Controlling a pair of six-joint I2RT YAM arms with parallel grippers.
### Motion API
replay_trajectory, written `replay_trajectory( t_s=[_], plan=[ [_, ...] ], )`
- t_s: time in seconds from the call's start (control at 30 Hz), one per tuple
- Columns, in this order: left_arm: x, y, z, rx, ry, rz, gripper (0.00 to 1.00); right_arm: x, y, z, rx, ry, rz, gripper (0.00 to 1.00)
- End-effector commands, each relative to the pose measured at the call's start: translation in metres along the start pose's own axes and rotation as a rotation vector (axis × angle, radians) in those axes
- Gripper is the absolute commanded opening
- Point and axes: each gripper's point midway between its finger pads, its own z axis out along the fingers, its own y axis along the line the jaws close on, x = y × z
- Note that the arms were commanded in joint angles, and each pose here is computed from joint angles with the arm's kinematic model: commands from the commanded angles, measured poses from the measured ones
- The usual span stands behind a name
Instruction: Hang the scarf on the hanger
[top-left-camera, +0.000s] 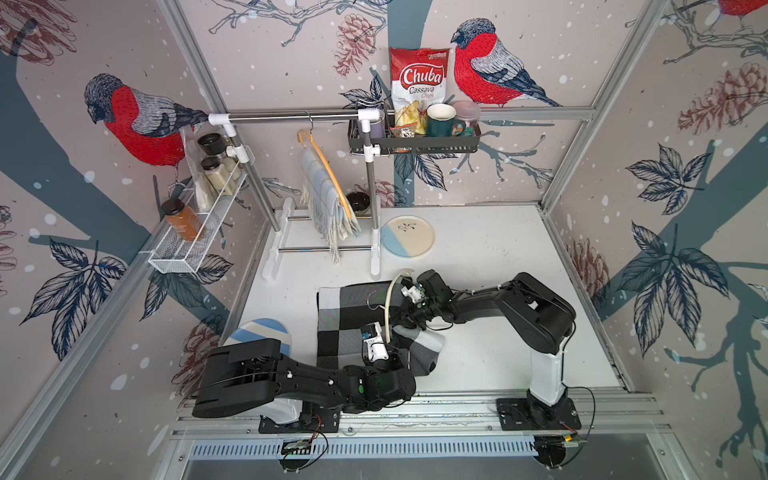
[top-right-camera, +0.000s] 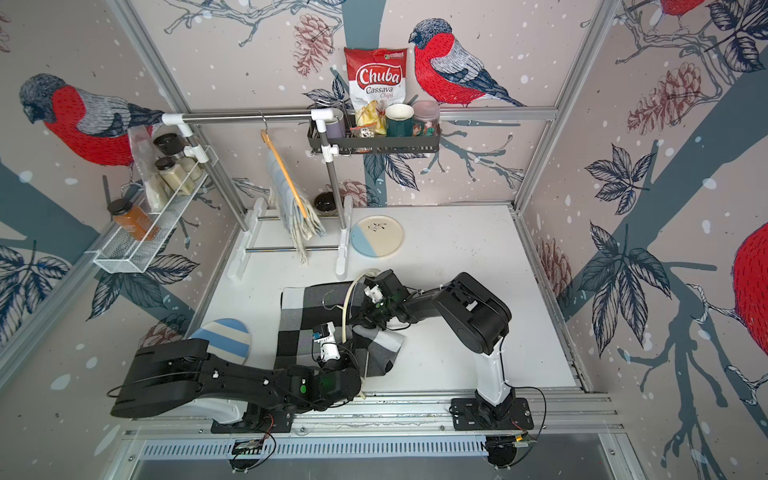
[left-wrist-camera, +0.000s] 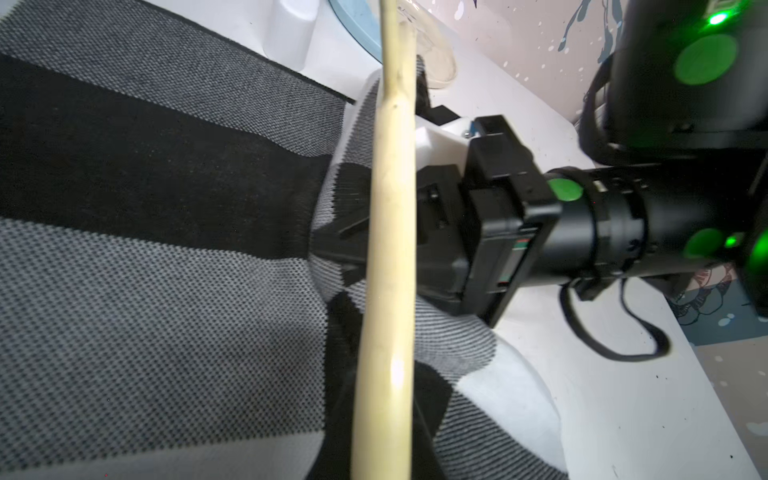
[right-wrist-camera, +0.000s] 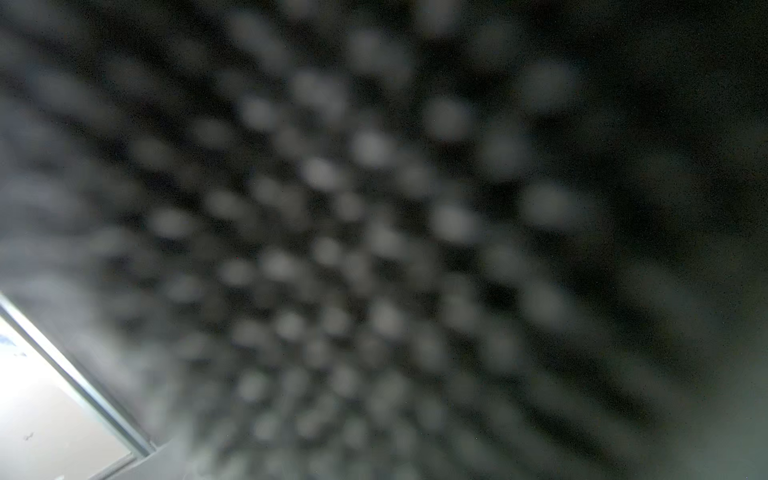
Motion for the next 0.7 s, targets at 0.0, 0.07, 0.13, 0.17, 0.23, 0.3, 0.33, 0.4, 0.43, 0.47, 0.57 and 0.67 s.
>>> replay_trajectory(
  t_s=[0.0, 0.07, 0.13, 0.17, 0.23, 0.3, 0.33, 0.4, 0.43, 0.47, 0.57, 0.67],
  plan=[
    [0.015, -0.008, 0.002, 0.026, 0.078, 0.031, 0.0, 0.016, -0.003, 0.013, -0.013, 0.075, 0.027, 0.0],
    [0.017, -0.009, 0.003, 0.025, 0.087, 0.034, 0.0, 0.014, -0.008, 0.013, 0.002, 0.08, 0.047, 0.0],
    [0.019, -0.011, 0.005, 0.024, 0.094, 0.035, 0.0, 0.007, -0.01, 0.009, -0.006, 0.071, 0.072, 0.06],
    [0.02, -0.013, 0.005, 0.024, 0.099, 0.036, 0.0, 0.002, -0.008, 0.005, -0.02, 0.067, 0.084, 0.15],
    [0.021, -0.016, 0.006, 0.023, 0.106, 0.04, 0.0, -0.014, -0.008, -0.013, -0.036, 0.03, 0.104, 0.39],
    [0.022, -0.017, 0.007, 0.01, 0.11, 0.052, 0.0, -0.03, -0.005, -0.038, -0.036, -0.015, 0.093, 0.49],
    [0.022, -0.016, 0.007, -0.002, 0.113, 0.064, 0.0, -0.034, -0.004, -0.049, -0.027, -0.022, 0.08, 0.53],
    [0.022, -0.017, 0.007, -0.019, 0.113, 0.083, 0.0, -0.036, -0.005, -0.068, -0.001, -0.021, 0.049, 0.55],
    [0.021, -0.018, 0.007, -0.021, 0.112, 0.084, 0.0, -0.034, -0.006, -0.077, 0.015, -0.013, 0.039, 0.58],
    [0.022, -0.018, 0.008, -0.022, 0.111, 0.083, 0.0, -0.034, -0.008, -0.085, 0.027, -0.013, 0.032, 0.62],
    [0.023, -0.016, 0.01, -0.027, 0.113, 0.074, 0.0, -0.031, -0.017, -0.107, 0.05, -0.022, 0.022, 0.69],
    [0.024, -0.015, 0.011, -0.032, 0.117, 0.073, 0.0, -0.024, -0.039, -0.127, 0.116, -0.05, 0.064, 0.7]
  ],
)
